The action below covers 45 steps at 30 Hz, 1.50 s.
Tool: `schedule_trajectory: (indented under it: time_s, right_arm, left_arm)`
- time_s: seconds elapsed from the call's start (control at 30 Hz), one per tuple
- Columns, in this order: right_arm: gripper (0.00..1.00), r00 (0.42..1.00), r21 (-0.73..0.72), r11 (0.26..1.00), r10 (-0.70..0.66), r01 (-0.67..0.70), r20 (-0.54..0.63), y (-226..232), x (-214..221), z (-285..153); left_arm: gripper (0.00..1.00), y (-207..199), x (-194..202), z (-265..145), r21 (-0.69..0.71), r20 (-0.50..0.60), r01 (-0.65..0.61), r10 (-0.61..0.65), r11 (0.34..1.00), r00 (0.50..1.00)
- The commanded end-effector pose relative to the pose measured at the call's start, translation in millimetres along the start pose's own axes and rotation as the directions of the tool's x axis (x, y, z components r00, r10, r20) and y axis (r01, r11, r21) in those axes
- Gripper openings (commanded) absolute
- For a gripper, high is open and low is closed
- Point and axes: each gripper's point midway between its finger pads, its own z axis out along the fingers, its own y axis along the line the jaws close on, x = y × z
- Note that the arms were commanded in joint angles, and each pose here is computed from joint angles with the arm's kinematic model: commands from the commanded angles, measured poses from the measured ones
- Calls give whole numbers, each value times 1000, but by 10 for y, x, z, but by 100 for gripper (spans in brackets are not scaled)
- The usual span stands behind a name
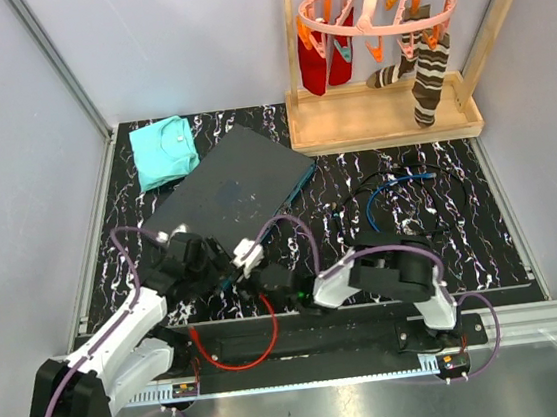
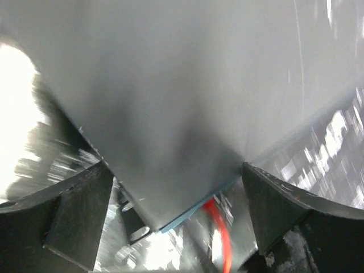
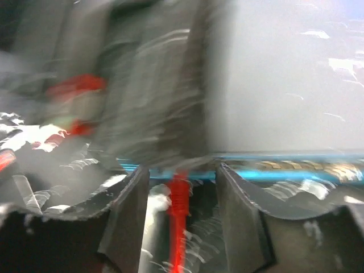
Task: Insert the plug into the switch port
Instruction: Insert the connector into the switch port.
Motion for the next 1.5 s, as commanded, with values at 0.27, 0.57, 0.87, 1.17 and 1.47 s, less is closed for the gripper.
schedule_trajectory:
  time_s: [0.27, 0.57, 0.87, 1.17, 1.47]
  right_arm:
    - [66, 993, 202, 972, 115, -117, 20, -858, -633, -756]
    - [67, 988, 132, 988, 99, -83, -117, -823, -425, -1069]
    - [66, 971, 0, 999, 51, -52, -236, -577, -238, -951]
    - [59, 958, -124, 990, 23, -61, -286, -297, -152, -628]
    - [55, 927, -201, 975, 10, -92, -376, -89, 44, -474]
  left_arm:
    - [78, -593, 137, -398, 149, -228, 25, 10, 989, 974]
    - [99, -521, -139, -528, 104, -112, 7, 5, 995, 994]
    - [99, -441, -1350, -278, -12, 81, -30, 30, 999, 996]
    - [99, -237, -2379, 239, -204, 176, -97, 134, 974, 975]
    - [99, 26, -2433, 710, -214, 70, -98, 115, 972, 991]
